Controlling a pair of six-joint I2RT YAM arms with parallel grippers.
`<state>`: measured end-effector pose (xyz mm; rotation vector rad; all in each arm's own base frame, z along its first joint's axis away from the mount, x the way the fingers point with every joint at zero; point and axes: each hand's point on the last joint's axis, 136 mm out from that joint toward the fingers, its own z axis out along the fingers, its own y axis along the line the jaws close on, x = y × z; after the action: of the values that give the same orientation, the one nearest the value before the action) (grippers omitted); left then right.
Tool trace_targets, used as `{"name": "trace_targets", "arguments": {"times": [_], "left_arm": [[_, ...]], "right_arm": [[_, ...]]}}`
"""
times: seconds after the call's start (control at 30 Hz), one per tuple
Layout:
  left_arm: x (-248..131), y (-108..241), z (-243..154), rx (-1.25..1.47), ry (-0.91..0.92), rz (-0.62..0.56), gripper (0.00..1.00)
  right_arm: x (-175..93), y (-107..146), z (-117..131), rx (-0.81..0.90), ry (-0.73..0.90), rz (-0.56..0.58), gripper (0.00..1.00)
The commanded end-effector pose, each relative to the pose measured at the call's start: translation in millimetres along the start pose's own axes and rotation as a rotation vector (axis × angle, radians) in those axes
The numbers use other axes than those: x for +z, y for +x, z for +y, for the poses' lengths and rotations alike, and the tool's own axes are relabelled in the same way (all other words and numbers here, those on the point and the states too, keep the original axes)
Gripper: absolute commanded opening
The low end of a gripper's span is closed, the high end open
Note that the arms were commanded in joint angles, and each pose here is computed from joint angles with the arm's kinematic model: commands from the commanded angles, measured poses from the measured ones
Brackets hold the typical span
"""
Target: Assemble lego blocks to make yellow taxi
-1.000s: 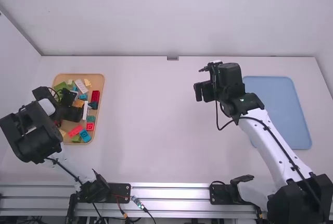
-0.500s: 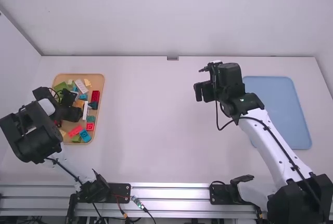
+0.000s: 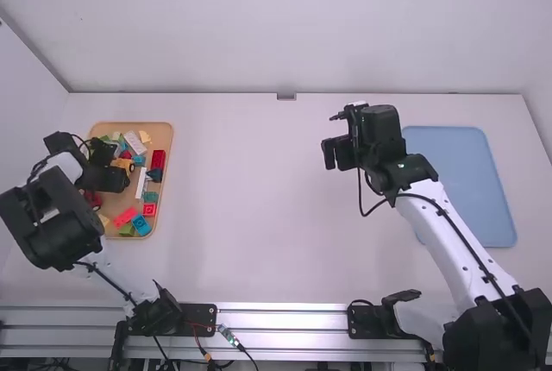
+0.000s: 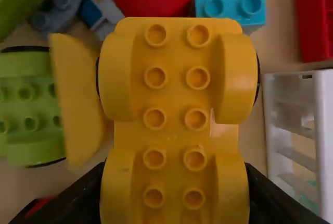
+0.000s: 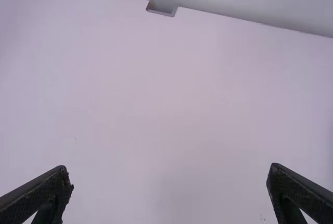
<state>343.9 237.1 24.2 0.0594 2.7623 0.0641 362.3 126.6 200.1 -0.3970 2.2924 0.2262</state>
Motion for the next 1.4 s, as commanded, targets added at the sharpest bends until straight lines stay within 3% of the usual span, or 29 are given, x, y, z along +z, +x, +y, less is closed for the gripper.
{"name": "trace_targets", "arguments": {"times": [0.0, 0.23, 0.47, 0.63, 0.8, 0.9, 1.1, 1.2, 1.37], "left_arm": [[-6.5, -10.3, 5.4, -0.046, -0.029, 0.019, 0.51], [-35.1, -46.5, -28.0, 0.017, 0.062, 0.0, 0.37], [-45.7, -72.6, -80.0, 0.179, 0.026, -0.014, 0.37], [-58.9, -83.7, -172.2, 0.462, 0.146, -0.08, 0.32], [-63.4, -70.2, -253.1, 0.726, 0.256, -0.084, 0.32], [-60.7, -52.4, -301.5, 0.891, 0.32, -0.062, 0.26], [-46.7, -35.6, -336.9, 1.063, 0.239, -0.034, 0.25], [-42.1, -20.4, -356.4, 1.173, 0.275, -0.042, 0.28], [-38.9, 1.7, -378.9, 1.275, 0.401, -0.079, 0.36]], "right_arm": [[-5.0, -13.2, -0.1, -0.003, 0.003, -0.029, 0.99], [-5.0, -13.2, -0.1, -0.014, 0.003, -0.029, 0.99], [-5.0, -11.5, -0.3, -0.021, 0.004, -0.022, 0.99], [-5.4, -10.4, -7.7, -0.008, 0.017, -0.018, 0.99], [-6.1, -3.9, -18.4, 0.013, 0.037, 0.007, 0.99], [-6.8, 4.9, -27.1, 0.033, 0.053, 0.04, 0.99], [-8.9, 11.8, -42.4, 0.082, 0.083, 0.063, 0.99], [-10.4, 15.2, -50.8, 0.137, 0.092, 0.071, 0.99], [-9.2, 17.4, -42.8, 0.126, 0.004, 0.071, 0.99]]}}
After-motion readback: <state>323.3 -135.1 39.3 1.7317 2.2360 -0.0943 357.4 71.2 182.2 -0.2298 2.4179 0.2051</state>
